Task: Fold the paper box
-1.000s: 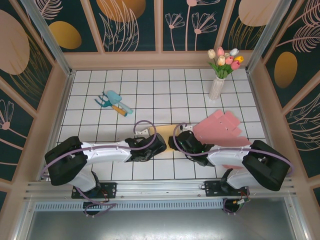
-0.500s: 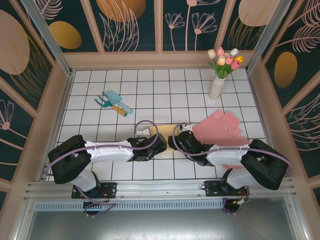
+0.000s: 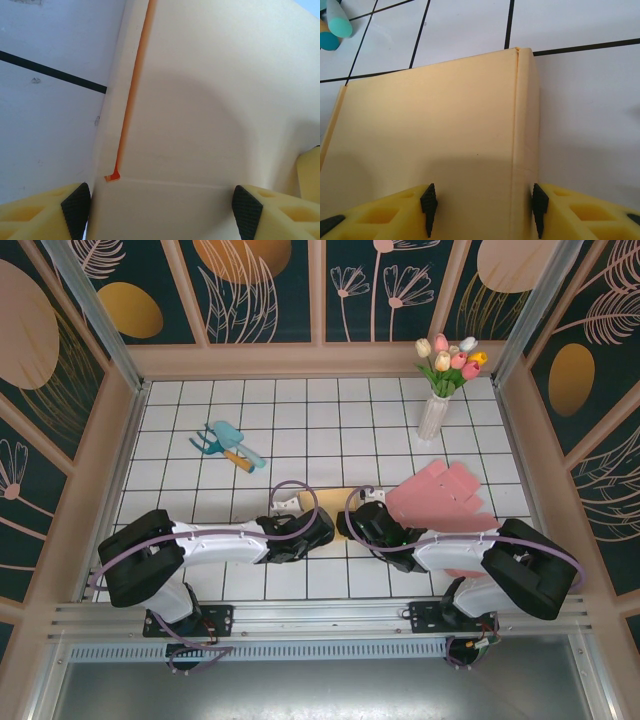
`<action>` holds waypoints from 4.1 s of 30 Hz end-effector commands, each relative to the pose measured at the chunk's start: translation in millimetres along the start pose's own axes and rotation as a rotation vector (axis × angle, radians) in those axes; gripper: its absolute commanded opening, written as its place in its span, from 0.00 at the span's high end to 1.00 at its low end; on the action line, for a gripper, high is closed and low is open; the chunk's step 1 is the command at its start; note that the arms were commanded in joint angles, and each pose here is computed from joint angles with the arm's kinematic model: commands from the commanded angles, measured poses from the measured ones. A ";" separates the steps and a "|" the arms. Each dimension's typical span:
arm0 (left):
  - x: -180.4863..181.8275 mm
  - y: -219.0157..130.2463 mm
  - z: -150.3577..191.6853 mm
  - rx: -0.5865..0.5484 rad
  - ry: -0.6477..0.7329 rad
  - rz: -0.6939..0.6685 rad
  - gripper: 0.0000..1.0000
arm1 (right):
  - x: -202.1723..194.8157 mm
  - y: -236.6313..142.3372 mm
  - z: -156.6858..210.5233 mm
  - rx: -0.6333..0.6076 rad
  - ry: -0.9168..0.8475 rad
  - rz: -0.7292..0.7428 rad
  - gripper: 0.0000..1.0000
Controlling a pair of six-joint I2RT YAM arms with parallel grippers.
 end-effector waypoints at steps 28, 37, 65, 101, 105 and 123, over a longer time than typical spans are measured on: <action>21.1 8.1 5.0 -0.007 0.008 -0.091 0.24 | -6.9 -31.5 13.1 0.048 -0.054 0.031 0.45; 21.4 7.7 4.7 -0.007 0.007 -0.090 0.24 | -16.3 -36.8 26.7 0.061 -0.057 0.024 0.46; 17.9 9.4 5.1 0.000 0.013 -0.084 0.25 | -0.2 -35.2 25.4 0.150 -0.087 -0.136 0.48; 16.6 14.9 7.3 0.006 0.017 -0.083 0.25 | -15.4 -29.7 27.1 0.080 -0.127 -0.096 0.62; 16.6 16.7 9.1 0.013 0.017 -0.080 0.25 | -24.1 -28.2 32.1 0.058 -0.113 -0.109 0.64; 3.2 8.0 -9.0 -0.047 0.023 -0.076 0.25 | -15.5 -50.4 7.7 -0.064 -0.089 -0.133 0.52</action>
Point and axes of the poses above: each hand's point on the last joint's axis, 136 mm out from that joint toward the fingers, its own y axis out along the fingers, its own x axis along the line the jaws close on, z = x × y, the point moved 6 cm from there along -y, back along the fingers, and after that the axes turned 12 degrees about y, right-handed, at the moved point
